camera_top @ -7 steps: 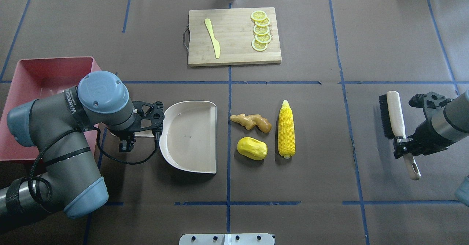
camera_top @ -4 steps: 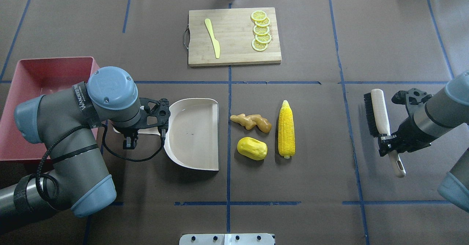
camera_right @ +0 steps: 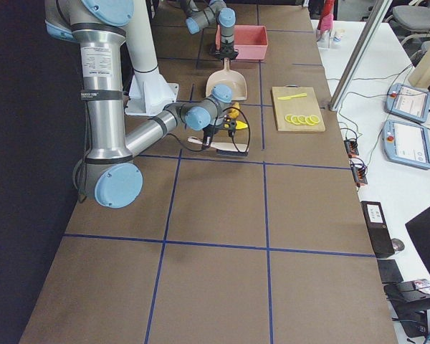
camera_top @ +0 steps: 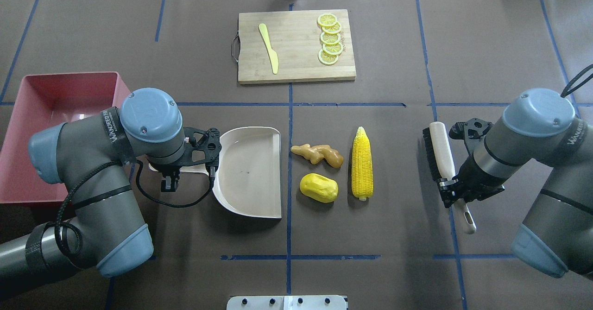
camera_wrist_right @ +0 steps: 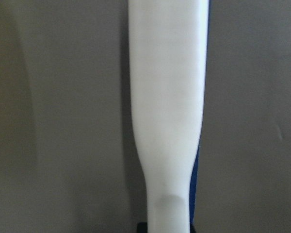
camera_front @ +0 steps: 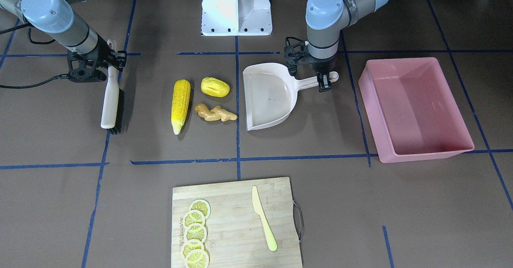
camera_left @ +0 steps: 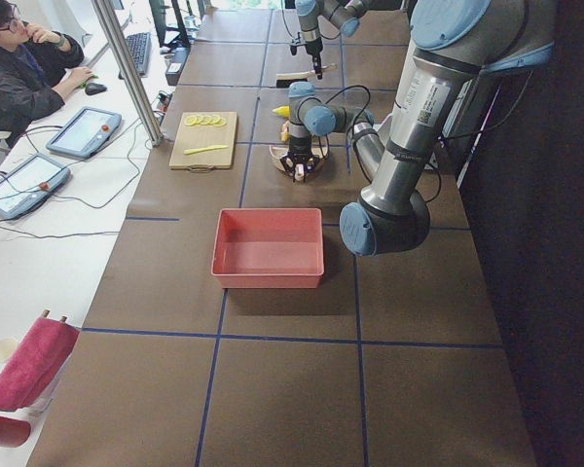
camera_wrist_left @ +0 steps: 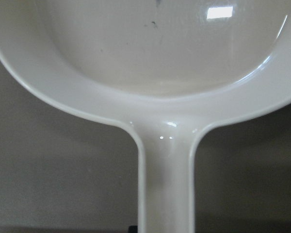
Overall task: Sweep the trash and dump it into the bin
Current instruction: 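Move the brush with the right gripper behind the corn and pepper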
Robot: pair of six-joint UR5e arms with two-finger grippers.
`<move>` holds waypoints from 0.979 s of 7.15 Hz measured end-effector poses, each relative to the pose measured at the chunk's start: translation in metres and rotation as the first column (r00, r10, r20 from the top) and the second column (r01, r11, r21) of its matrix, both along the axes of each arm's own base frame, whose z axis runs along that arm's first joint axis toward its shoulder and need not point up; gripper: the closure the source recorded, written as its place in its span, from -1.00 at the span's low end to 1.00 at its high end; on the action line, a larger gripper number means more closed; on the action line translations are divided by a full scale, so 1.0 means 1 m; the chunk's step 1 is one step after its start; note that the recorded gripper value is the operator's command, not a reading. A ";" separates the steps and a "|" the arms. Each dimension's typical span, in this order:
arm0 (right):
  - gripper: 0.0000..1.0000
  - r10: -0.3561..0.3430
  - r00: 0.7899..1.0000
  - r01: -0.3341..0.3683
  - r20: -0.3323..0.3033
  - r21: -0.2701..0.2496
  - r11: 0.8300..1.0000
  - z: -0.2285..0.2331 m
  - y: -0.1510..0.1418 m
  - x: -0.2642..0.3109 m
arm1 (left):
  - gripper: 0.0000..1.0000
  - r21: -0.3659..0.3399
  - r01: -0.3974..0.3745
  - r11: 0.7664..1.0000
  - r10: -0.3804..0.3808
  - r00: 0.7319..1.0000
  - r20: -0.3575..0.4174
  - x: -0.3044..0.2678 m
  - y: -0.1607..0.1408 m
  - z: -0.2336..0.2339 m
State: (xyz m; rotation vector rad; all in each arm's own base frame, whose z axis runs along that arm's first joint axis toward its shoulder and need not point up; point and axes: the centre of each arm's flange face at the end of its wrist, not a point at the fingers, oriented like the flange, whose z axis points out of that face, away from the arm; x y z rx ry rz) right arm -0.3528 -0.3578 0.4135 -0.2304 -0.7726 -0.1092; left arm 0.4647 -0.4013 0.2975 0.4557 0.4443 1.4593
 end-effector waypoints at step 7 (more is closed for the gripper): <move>1.00 -0.024 0.994 0.030 -0.104 0.059 0.998 -0.072 0.031 -0.107 | 0.91 -0.004 -0.001 1.000 0.001 1.000 0.002 0.004 0.003 0.002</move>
